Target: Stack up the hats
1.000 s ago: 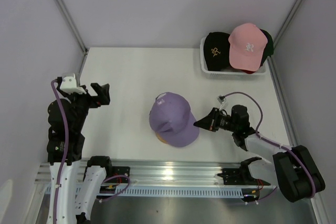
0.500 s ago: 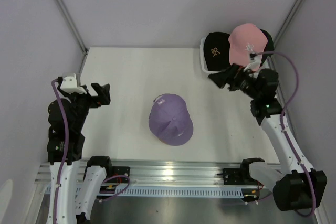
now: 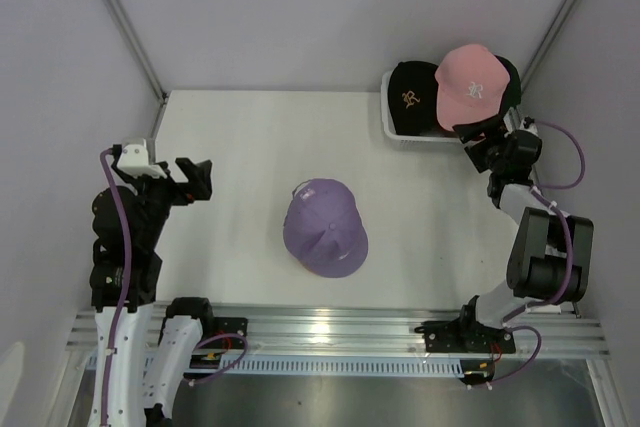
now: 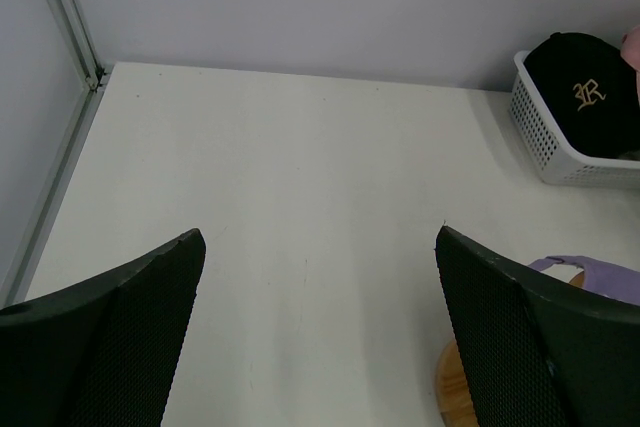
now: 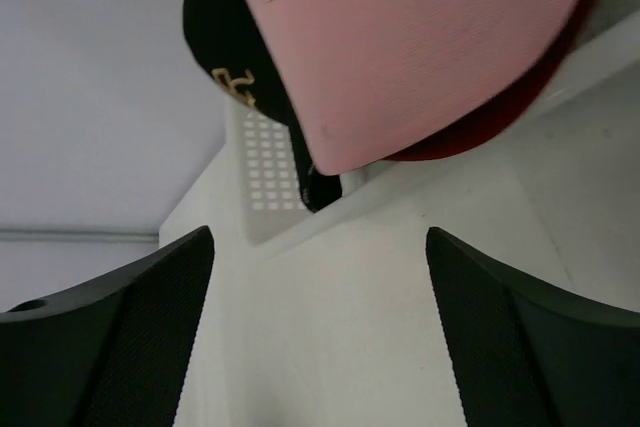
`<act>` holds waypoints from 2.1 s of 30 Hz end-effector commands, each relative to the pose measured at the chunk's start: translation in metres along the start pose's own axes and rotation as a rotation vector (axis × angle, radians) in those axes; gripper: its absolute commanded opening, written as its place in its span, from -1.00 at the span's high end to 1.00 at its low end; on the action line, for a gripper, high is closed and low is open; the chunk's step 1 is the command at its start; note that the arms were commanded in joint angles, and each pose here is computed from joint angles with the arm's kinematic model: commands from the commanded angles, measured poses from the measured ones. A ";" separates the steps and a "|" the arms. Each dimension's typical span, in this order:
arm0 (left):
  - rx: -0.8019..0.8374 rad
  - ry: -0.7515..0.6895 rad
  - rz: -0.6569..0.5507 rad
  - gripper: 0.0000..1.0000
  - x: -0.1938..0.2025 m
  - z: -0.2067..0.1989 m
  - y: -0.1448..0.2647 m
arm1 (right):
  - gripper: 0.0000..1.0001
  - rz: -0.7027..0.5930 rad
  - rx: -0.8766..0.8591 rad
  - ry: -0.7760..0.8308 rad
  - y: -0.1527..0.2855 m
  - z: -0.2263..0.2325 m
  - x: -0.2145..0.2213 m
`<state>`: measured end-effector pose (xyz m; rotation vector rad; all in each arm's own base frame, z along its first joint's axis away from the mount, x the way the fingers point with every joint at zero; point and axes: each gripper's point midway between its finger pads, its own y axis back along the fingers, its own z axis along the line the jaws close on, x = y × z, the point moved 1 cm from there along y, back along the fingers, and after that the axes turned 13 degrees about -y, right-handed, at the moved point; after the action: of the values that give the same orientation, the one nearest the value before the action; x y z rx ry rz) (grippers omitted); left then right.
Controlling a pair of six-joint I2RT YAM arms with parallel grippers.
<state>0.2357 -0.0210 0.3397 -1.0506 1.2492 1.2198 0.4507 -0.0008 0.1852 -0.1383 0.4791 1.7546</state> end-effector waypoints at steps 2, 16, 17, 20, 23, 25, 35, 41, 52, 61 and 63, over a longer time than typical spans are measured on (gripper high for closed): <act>-0.019 -0.002 -0.010 -0.99 -0.004 0.005 -0.004 | -0.65 -0.183 -0.094 0.055 -0.003 0.024 -0.054; -0.075 -0.002 0.053 -0.99 0.007 0.020 -0.016 | -0.49 -0.179 -0.044 -0.017 -0.030 -0.008 -0.066; -0.075 -0.002 0.054 -0.99 0.007 0.021 -0.016 | -0.49 -0.173 -0.035 -0.018 -0.029 -0.010 -0.064; -0.075 0.001 0.053 -0.99 0.007 0.021 -0.015 | -0.58 -0.196 -0.029 -0.021 -0.018 -0.007 -0.062; -0.074 0.003 0.048 -0.99 0.007 0.021 -0.015 | -0.65 -0.212 -0.026 -0.032 -0.006 0.001 -0.057; -0.071 0.005 0.051 -0.99 0.007 0.021 -0.016 | -0.67 -0.208 -0.013 -0.007 -0.005 0.006 -0.051; -0.064 0.006 0.044 -0.99 0.006 0.019 -0.016 | -0.64 -0.220 -0.036 -0.066 -0.023 0.004 -0.043; -0.068 0.007 0.052 -0.99 0.008 0.020 -0.017 | -0.65 -0.208 0.006 -0.113 -0.021 -0.006 -0.029; -0.073 0.005 0.057 -0.99 0.009 0.022 -0.018 | -0.53 -0.291 -0.051 -0.111 -0.030 0.007 -0.044; -0.081 0.003 0.061 -0.99 0.010 0.023 -0.018 | -0.21 -0.327 -0.117 -0.130 -0.043 0.019 -0.055; -0.082 0.003 0.061 -0.99 0.010 0.024 -0.018 | 0.01 -0.338 -0.134 -0.142 -0.043 0.022 -0.056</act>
<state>0.2542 -0.0034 0.3207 -1.0607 1.2893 1.3266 0.4950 -0.0305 0.1759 -0.0817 0.3235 1.5048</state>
